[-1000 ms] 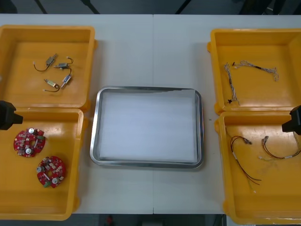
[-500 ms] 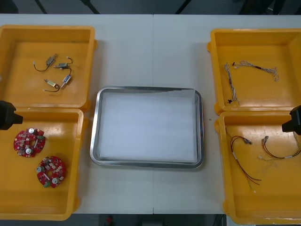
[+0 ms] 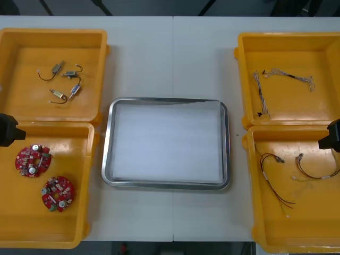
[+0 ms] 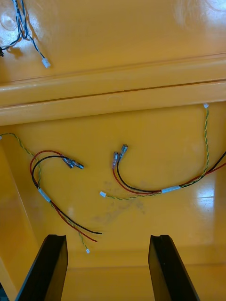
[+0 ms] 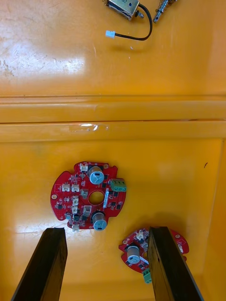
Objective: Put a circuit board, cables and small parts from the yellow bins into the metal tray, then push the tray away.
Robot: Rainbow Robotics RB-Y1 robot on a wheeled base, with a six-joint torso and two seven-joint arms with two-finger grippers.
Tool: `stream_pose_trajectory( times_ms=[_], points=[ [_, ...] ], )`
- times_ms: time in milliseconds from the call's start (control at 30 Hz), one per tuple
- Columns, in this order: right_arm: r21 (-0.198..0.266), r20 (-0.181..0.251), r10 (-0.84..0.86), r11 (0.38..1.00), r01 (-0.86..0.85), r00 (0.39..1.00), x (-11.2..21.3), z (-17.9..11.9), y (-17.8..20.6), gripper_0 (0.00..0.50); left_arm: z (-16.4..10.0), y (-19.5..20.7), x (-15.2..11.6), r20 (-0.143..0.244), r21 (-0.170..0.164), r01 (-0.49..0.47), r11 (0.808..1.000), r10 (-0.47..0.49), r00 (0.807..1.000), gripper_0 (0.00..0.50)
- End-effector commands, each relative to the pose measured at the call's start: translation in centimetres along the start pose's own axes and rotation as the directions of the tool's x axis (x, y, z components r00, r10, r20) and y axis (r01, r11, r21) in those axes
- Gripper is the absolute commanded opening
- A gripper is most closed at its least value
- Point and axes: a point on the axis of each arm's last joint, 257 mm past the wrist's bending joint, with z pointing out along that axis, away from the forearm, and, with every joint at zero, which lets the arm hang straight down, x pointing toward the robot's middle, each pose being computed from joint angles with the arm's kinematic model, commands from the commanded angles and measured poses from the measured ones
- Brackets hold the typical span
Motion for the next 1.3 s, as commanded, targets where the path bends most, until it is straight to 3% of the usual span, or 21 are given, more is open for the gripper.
stream_pose_trajectory(
  times_ms=[33,900,933,967,1000,1100,1300],
  points=[
    [0.005,0.024,-0.015,1.000,0.015,1.000,-0.3,-0.6,-0.1,0.500,-0.8,0.9,-1.1,0.014,-0.043,-0.110,0.993,0.111,0.994,0.500],
    [0.005,0.024,-0.015,1.000,0.015,1.000,-0.3,-0.6,-0.1,0.500,-0.8,0.9,-1.1,0.014,-0.043,-0.110,0.993,0.111,0.994,0.500],
    [0.017,-0.033,-0.006,1.000,0.006,0.999,1.7,0.6,-0.7,0.500,-0.8,0.9,-1.1,0.014,-0.043,-0.110,0.993,0.111,0.994,0.500],
    [0.016,-0.035,-0.008,1.000,0.009,0.999,1.7,0.6,-0.6,0.500,-0.8,0.9,-1.1,0.014,-0.043,-0.110,0.993,0.111,0.994,0.500],
    [0.019,-0.038,-0.009,1.000,0.010,0.999,1.8,0.6,-0.8,0.500,0.2,2.9,4.4,-0.159,-0.085,-0.139,0.987,0.124,0.979,0.500],
    [0.050,-0.045,-0.030,0.998,0.033,0.999,1.7,0.0,-1.6,0.500,0.2,3.6,4.7,-0.169,-0.101,-0.160,0.982,0.141,0.975,0.500],
    [0.058,-0.067,-0.159,0.985,0.163,0.985,1.8,-0.8,-2.2,0.500,0.6,4.0,4.7,-0.163,-0.105,-0.176,0.979,0.158,0.974,0.500]
  ],
)
